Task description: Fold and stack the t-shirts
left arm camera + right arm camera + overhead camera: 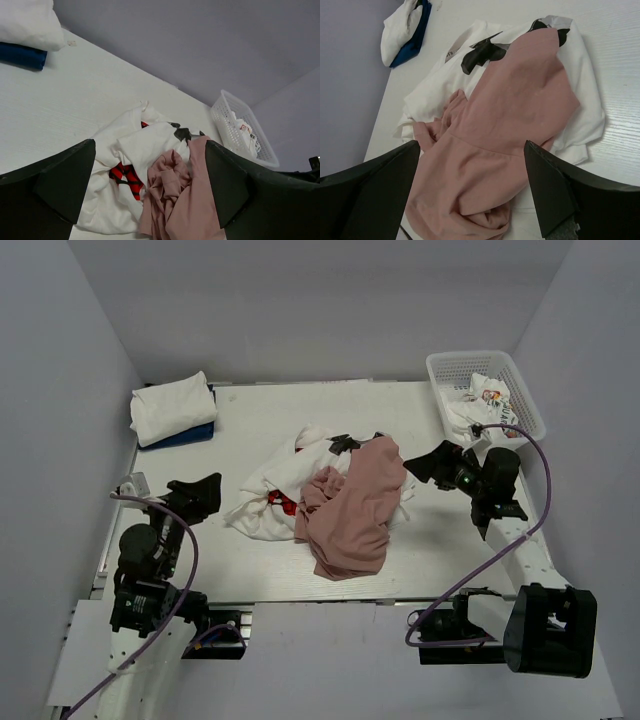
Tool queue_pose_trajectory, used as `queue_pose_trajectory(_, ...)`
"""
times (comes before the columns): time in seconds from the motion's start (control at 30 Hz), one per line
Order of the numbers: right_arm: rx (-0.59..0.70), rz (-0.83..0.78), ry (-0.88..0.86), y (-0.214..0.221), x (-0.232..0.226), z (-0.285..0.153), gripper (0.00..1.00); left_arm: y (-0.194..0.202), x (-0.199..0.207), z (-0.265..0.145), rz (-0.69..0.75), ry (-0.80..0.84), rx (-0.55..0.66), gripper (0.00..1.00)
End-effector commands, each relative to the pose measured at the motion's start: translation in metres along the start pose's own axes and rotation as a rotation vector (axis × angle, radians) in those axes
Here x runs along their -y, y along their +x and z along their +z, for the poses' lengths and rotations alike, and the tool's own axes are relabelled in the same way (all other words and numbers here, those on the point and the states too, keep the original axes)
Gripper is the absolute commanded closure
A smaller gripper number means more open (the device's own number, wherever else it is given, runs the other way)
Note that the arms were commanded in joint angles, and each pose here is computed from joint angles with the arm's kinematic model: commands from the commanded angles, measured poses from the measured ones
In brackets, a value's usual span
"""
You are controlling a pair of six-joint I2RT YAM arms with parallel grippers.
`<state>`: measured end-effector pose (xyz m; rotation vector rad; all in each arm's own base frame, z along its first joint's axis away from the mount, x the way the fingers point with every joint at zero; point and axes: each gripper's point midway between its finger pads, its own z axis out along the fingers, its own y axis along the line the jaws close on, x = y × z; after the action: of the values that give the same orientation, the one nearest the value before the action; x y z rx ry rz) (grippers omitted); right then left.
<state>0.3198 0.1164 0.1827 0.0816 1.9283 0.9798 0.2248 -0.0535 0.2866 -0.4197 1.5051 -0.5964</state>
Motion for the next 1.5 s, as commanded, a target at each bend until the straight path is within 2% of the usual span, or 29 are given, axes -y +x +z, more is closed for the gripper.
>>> queue_pose_trajectory(0.0, 0.000, -0.049, -0.098, -0.013, -0.032, -0.008, 0.10, 0.010, -0.011, 0.000, -0.014, -0.051, -0.028, 0.00)
queue_pose_trajectory(0.07, -0.019, -0.111, -0.138, -0.010, -0.040, -0.009, 0.10, 0.015, -0.020, 0.005, -0.022, -0.096, -0.049, 0.00)
queue_pose_trajectory(0.13, 0.013, -0.128, -0.020, -0.020, -0.037, -0.006, 0.10, 0.021, -0.031, 0.010, -0.023, -0.153, -0.067, 0.00)
queue_pose_trajectory(0.2, -0.093, -0.193, 0.106, 0.002, -0.028, -0.003, 0.10, 0.038, -0.042, 0.017, -0.003, -0.205, -0.134, 0.00)
queue_pose_trajectory(0.23, -0.089, -0.242, 0.136, -0.004, -0.029, -0.001, 0.10, 0.043, -0.039, 0.020, -0.004, -0.193, -0.168, 0.00)
queue_pose_trajectory(0.33, -0.187, -0.334, 0.167, 0.025, -0.040, 0.013, 0.10, 0.056, -0.044, 0.030, 0.011, -0.217, -0.235, 0.00)
queue_pose_trajectory(0.37, -0.278, -0.390, 0.165, 0.055, -0.049, 0.020, 0.10, 0.060, -0.047, 0.032, 0.013, -0.227, -0.248, 0.00)
queue_pose_trajectory(0.4, -0.307, -0.425, 0.163, 0.062, -0.053, 0.023, 0.10, 0.062, -0.048, 0.033, 0.015, -0.235, -0.258, 0.00)
queue_pose_trajectory(0.43, -0.398, -0.459, 0.149, 0.091, -0.055, 0.032, 0.10, 0.063, -0.049, 0.035, 0.015, -0.237, -0.260, 0.00)
queue_pose_trajectory(0.5, -0.473, -0.514, 0.138, 0.122, -0.059, 0.034, 0.10, 0.067, -0.052, 0.036, 0.026, -0.247, -0.277, 0.00)
queue_pose_trajectory(0.53, -0.559, -0.537, 0.128, 0.153, -0.054, 0.036, 0.10, 0.068, -0.052, 0.039, 0.026, -0.248, -0.278, 0.00)
queue_pose_trajectory(0.6, -0.588, -0.582, 0.139, 0.169, -0.046, 0.037, 0.10, 0.071, -0.053, 0.039, 0.035, -0.245, -0.292, 0.00)
queue_pose_trajectory(0.63, -0.641, -0.602, 0.182, 0.189, -0.032, 0.036, 0.10, 0.071, -0.053, 0.039, 0.035, -0.245, -0.293, 0.00)
queue_pose_trajectory(0.73, -0.614, -0.651, 0.277, 0.196, -0.013, 0.043, 0.10, 0.073, -0.055, 0.038, 0.045, -0.250, -0.302, 0.00)
queue_pose_trajectory(0.83, -0.633, -0.654, 0.253, 0.211, -0.012, 0.047, 0.10, 0.073, -0.057, 0.037, 0.048, -0.263, -0.304, 0.00)
queue_pose_trajectory(0.9, -0.574, -0.654, 0.250, 0.209, -0.017, 0.057, 0.10, 0.072, -0.059, 0.037, 0.049, -0.270, -0.298, 0.00)
queue_pose_trajectory(0.93, -0.554, -0.660, 0.272, 0.206, -0.017, 0.059, 0.15, 0.071, -0.060, 0.037, 0.051, -0.277, -0.293, 0.00)
queue_pose_trajectory(0.97, -0.547, -0.666, 0.295, 0.204, -0.015, 0.060, 0.48, 0.073, -0.063, 0.035, 0.055, -0.293, -0.298, 0.00)
queue_pose_trajectory(1.03, -0.502, -0.656, 0.300, 0.197, -0.022, 0.064, 0.59, 0.072, -0.068, 0.032, 0.061, -0.316, -0.297, 0.00)
queue_pose_trajectory(1.07, -0.449, -0.637, 0.258, 0.190, -0.034, 0.071, 1.00, 0.073, -0.070, 0.031, 0.056, -0.332, -0.295, 0.00)
queue_pose_trajectory(1.13, -0.481, -0.596, 0.148, 0.196, -0.057, 0.071, 1.00, 0.069, -0.071, 0.030, 0.057, -0.336, -0.279, 0.00)
queue_pose_trajectory(1.23, -0.422, -0.585, 0.113, 0.174, -0.088, 0.083, 1.00, 0.067, -0.069, 0.030, 0.055, -0.330, -0.272, 0.00)
queue_pose_trajectory(1.37, -0.209, -0.563, 0.140, 0.109, -0.118, 0.085, 1.00, 0.066, -0.069, 0.027, 0.053, -0.322, -0.261, 0.00)
queue_pose_trajectory(1.47, 0.044, -0.538, 0.139, 0.038, -0.150, 0.066, 1.00, 0.066, -0.068, 0.028, 0.043, -0.323, -0.259, 0.00)
